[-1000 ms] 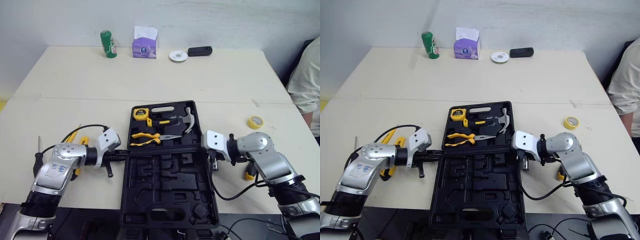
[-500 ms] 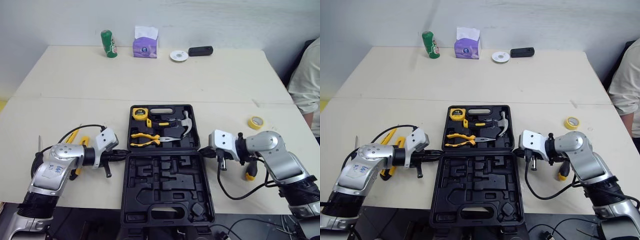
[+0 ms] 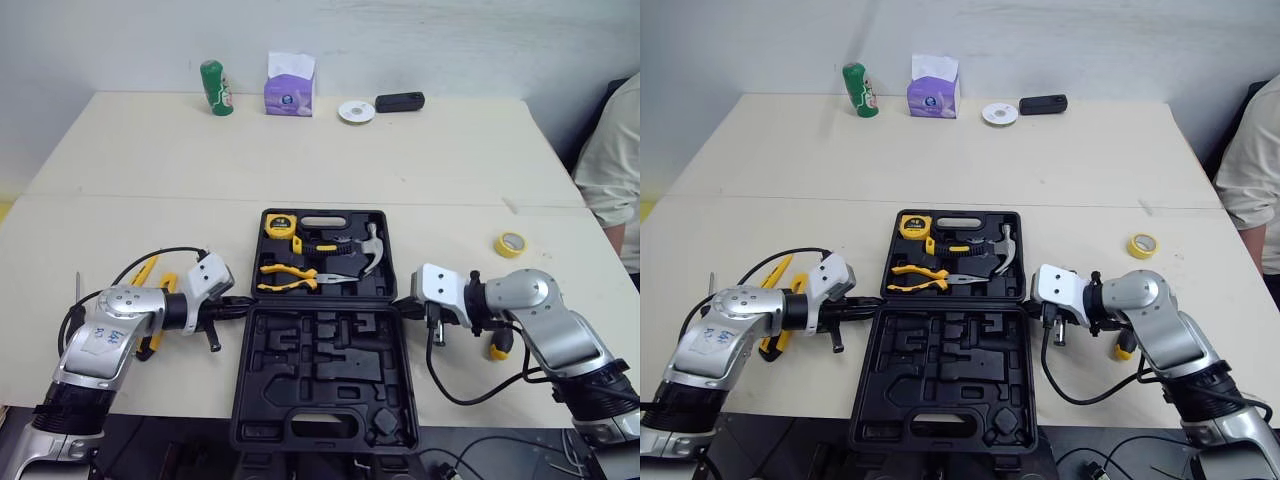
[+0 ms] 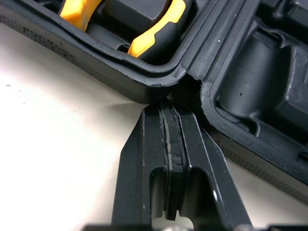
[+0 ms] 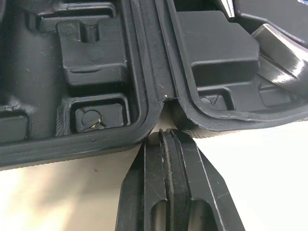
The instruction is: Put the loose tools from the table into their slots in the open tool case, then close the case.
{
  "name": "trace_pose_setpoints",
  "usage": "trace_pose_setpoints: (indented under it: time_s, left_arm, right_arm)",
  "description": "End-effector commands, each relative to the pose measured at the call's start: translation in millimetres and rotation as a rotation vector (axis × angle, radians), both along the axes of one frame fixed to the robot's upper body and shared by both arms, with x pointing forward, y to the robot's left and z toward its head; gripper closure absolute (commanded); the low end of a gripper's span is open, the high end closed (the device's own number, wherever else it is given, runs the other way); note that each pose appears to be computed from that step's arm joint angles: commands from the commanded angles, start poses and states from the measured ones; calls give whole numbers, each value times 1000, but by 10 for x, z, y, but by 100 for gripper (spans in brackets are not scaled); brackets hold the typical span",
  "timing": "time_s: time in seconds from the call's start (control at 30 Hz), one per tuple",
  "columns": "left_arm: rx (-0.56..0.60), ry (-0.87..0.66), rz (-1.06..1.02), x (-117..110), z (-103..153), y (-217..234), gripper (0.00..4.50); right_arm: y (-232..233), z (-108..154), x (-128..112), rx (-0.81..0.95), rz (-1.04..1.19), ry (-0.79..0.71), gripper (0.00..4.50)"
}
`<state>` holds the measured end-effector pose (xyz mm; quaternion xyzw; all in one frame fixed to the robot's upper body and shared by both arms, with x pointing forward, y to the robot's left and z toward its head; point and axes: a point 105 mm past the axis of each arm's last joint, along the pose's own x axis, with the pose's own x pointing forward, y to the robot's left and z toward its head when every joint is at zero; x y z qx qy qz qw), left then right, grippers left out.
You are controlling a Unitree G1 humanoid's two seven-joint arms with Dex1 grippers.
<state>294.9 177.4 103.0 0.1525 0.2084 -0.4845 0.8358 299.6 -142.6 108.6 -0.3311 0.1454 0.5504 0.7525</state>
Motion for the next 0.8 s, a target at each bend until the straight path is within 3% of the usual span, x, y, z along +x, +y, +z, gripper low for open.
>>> trace_pose_setpoints:
  time_s: [0.03,0.3,0.63,0.8]
  left_arm:
    - [-20,-66,13,49,151,43,445]
    - [-54,-90,42,119,210,6,445]
    - [-56,-118,66,261,212,-41,445]
    - [-63,-136,89,328,239,-38,445]
  right_arm:
    - [-4,81,62,49,-47,-60,450]
    - [102,100,37,96,-30,-34,450]
    - [143,123,297,87,-62,-66,450]
    - [164,115,304,85,-54,-61,450]
